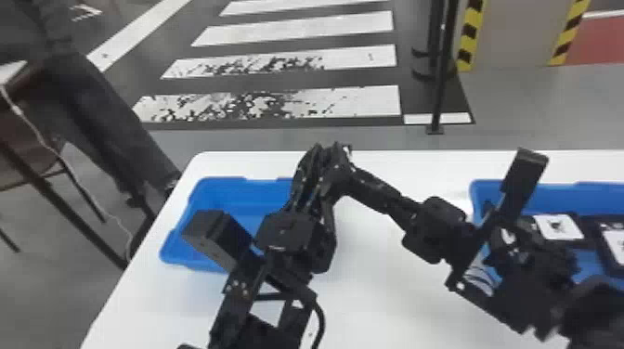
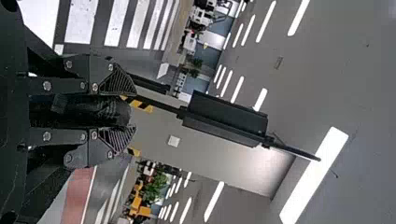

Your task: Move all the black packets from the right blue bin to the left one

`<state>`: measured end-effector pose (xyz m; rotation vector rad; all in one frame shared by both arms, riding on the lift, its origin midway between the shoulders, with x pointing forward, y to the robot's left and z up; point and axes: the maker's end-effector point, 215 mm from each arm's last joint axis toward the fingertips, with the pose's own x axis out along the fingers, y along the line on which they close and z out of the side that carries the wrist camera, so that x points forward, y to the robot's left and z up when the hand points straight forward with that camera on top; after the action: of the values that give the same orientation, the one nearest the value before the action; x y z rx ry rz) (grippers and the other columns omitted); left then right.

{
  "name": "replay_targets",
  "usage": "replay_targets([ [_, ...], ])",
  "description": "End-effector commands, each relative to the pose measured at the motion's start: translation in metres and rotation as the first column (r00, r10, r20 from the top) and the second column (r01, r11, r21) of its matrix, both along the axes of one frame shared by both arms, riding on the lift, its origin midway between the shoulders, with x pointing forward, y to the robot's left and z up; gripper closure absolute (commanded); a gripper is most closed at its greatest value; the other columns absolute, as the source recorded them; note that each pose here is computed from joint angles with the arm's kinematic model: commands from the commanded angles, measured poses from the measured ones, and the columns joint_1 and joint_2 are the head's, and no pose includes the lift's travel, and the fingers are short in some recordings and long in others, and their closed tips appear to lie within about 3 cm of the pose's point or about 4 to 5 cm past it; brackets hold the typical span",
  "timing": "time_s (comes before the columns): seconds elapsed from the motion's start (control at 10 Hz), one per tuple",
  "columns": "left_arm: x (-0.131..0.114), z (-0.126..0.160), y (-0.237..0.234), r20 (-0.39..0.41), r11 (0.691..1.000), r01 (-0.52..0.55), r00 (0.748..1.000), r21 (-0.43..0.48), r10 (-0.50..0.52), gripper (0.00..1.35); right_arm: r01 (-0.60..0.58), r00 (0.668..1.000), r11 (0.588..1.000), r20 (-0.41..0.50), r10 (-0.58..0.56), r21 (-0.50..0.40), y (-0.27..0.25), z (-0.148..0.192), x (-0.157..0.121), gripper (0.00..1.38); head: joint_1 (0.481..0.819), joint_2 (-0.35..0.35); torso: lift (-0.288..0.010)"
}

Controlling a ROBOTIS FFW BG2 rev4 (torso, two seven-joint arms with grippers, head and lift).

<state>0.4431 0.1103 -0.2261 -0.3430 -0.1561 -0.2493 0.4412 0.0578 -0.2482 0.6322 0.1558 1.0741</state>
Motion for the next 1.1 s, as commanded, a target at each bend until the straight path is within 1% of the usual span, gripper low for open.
replay_targets([
  [0.0,-0.006,0.008,-0.002,0.011,1.000,-0.011,1.000,-0.004,0.011,1.20,0.007,1.000,1.000,0.000,-0.007,0.000,-0.002,-0.001,0.002,1.12,0.695,0.211,-0.140],
  [0.1,-0.005,0.011,-0.001,0.021,1.000,-0.019,1.000,0.009,0.019,1.21,0.012,1.000,1.000,-0.003,-0.012,-0.001,-0.003,-0.004,0.004,1.12,0.695,0.211,-0.140],
  [0.2,-0.006,0.013,0.001,0.032,0.999,-0.027,0.999,0.021,0.027,1.21,0.021,1.000,1.000,-0.005,-0.021,0.009,-0.006,-0.004,0.007,1.00,0.695,0.209,-0.140],
  [0.3,-0.007,0.015,0.001,0.041,0.999,-0.032,0.999,0.026,0.031,1.21,0.036,0.999,0.999,0.011,-0.036,0.021,-0.011,-0.003,0.011,0.59,0.695,0.207,-0.140],
  [0.4,-0.007,0.017,0.005,0.050,0.998,-0.045,0.998,0.031,0.044,1.21,0.041,0.999,0.999,0.022,-0.041,0.030,-0.013,0.000,0.011,0.11,0.694,0.204,-0.140],
  [0.5,-0.007,0.018,0.010,0.054,0.997,-0.062,0.997,0.034,0.060,1.21,0.043,0.999,0.998,0.022,-0.044,0.042,-0.014,0.000,0.010,0.01,0.690,0.201,-0.140],
  [0.6,-0.005,0.021,0.023,0.068,0.994,-0.096,0.993,0.048,0.093,1.21,0.047,0.999,0.997,0.016,-0.048,0.061,-0.016,0.002,0.010,0.13,0.689,0.202,-0.140],
  [0.7,-0.002,0.023,0.040,0.082,0.988,-0.141,0.987,0.068,0.135,1.21,0.047,0.999,0.995,0.007,-0.047,0.083,-0.017,0.003,0.008,0.15,0.685,0.209,-0.140],
  [0.8,0.000,0.018,0.056,0.080,0.978,-0.183,0.981,0.105,0.175,1.21,0.048,0.999,0.993,-0.003,-0.048,0.108,-0.019,0.004,0.006,0.15,0.680,0.224,-0.140],
  [0.9,0.006,0.006,0.071,0.073,0.962,-0.224,0.974,0.156,0.215,1.21,0.056,0.998,0.989,-0.016,-0.055,0.140,-0.023,0.007,0.004,0.15,0.676,0.243,-0.140],
  [1.0,0.018,-0.021,0.090,0.057,0.929,-0.270,0.963,0.252,0.264,1.21,0.067,0.998,0.987,-0.016,-0.066,0.148,-0.029,0.009,0.005,0.15,0.676,0.251,-0.140],
])
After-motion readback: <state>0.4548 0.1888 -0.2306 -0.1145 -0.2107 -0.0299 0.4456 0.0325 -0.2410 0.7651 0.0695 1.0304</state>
